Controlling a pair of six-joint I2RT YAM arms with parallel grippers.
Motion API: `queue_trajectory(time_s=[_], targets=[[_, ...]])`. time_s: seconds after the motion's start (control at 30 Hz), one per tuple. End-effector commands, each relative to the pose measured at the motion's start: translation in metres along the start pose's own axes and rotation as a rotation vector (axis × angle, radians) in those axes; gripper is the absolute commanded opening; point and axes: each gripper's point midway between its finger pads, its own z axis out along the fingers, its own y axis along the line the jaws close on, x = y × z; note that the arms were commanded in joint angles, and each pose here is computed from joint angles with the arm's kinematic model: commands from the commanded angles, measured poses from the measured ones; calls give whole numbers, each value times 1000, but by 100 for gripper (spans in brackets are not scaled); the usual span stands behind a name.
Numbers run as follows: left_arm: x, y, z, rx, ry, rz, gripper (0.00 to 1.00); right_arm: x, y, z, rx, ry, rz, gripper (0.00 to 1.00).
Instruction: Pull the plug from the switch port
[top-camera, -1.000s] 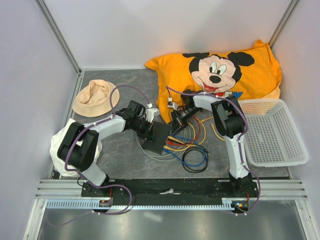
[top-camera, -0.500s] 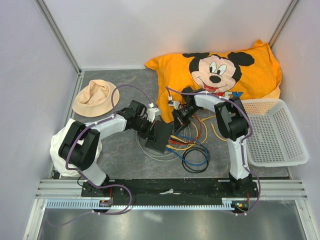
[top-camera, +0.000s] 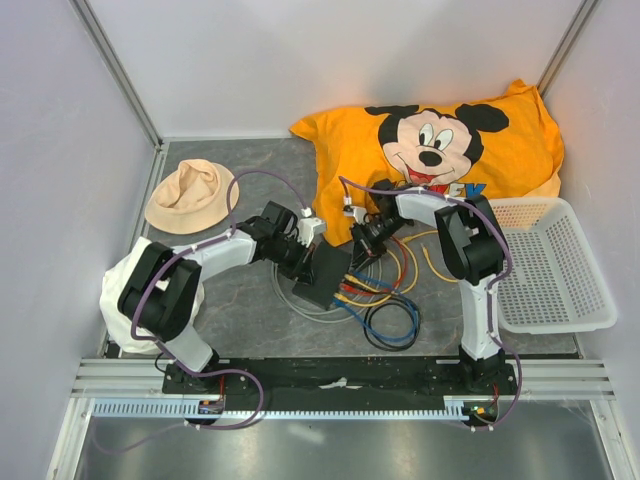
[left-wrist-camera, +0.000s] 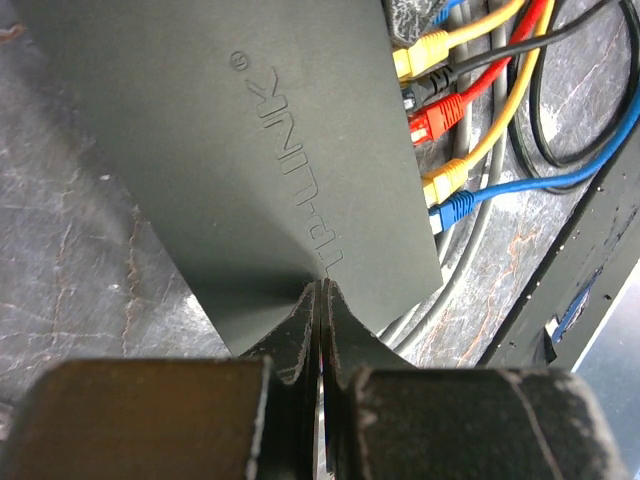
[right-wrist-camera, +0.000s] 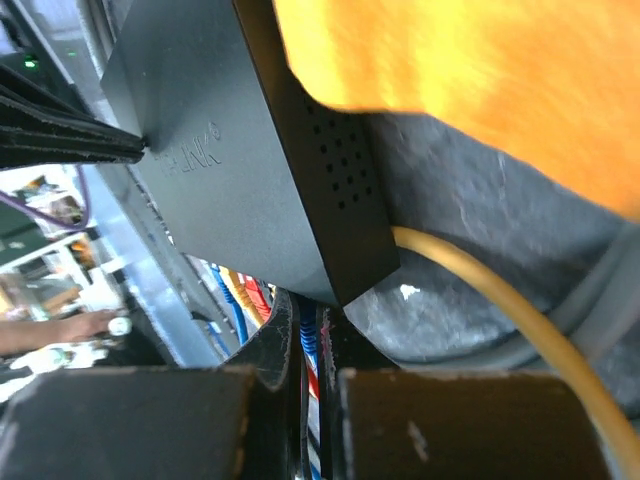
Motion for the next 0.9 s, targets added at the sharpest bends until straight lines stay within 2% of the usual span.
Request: queue_trajectory(time_s=[0.0,0.17,0.27,0.43,0.63,0.7,0.73,0.77,0.87], targets=[[13,11,5,-65,58,-12,2,34,-49,-6,164,54,125,0],[15,11,7,-68,68,-10,2,29,-47,-20,219,-9,146,0],[15,10,8,-65,76,-3,2,37,-44,-17,217,45,153,0],[14,9,8,-66,74,4,1,37,-47,-28,261,44,109,0],[15,9,7,-70,71,5,2,68,-51,-50,374,116,53,1],[14,9,8,-68,72,6,2,77,-51,-50,375,124,49,9],[14,9,7,-69,70,5,1,78,-50,-49,361,122,49,25],[15,9,8,-69,72,4,2,77,-46,-47,341,121,42,32],[15,9,7,-70,72,4,2,46,-25,-57,276,-18,-34,39]])
